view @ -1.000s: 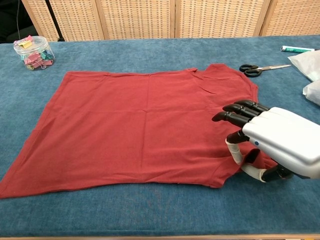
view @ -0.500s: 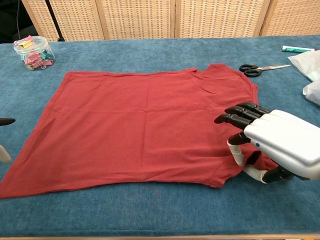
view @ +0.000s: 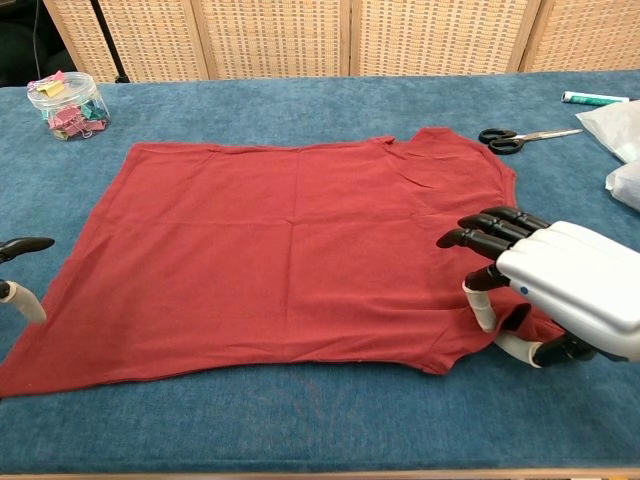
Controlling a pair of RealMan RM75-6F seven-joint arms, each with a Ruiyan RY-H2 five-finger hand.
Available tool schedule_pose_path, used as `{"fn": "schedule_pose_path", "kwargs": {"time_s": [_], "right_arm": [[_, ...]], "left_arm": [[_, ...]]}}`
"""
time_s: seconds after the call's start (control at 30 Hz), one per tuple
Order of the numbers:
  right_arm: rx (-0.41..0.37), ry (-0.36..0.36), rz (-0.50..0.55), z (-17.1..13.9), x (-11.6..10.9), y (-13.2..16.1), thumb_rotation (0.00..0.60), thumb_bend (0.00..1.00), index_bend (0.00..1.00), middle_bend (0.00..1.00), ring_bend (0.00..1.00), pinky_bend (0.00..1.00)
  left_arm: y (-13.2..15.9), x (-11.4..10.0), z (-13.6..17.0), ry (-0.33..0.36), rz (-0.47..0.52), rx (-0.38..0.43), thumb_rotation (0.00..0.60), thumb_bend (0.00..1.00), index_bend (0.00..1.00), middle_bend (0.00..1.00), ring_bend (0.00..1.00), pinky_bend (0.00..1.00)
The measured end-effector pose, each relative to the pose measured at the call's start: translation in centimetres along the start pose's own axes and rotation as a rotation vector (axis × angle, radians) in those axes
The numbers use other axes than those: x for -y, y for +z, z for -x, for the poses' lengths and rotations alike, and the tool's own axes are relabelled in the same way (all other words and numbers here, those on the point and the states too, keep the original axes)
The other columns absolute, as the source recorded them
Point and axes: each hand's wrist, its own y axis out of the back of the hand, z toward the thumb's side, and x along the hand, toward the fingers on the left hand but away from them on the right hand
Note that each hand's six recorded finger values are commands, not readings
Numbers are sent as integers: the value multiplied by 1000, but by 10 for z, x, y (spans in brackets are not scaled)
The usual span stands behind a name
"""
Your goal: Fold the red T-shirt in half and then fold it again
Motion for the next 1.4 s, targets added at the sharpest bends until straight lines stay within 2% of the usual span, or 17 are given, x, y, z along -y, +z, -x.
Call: {"fn": "schedule_pose_path", "kwargs": {"time_s": [0.37, 1.17, 1.4], "right_arm": [[4, 4, -4, -1, 1, -2, 600, 517, 606, 140, 0, 37], [10, 11, -8, 1, 2, -3, 600, 517, 606, 140, 0, 37], [12, 10, -7, 1, 1, -3, 600, 517, 606, 140, 0, 37]], "left_arm": [[0, -3, -12, 20, 14, 5, 600, 0, 406, 0, 0, 0], [5, -7, -27, 15, 38, 13, 600, 2, 409, 0, 0, 0], [7, -7, -28, 13, 54, 17, 600, 127, 420, 0, 0, 0]]}}
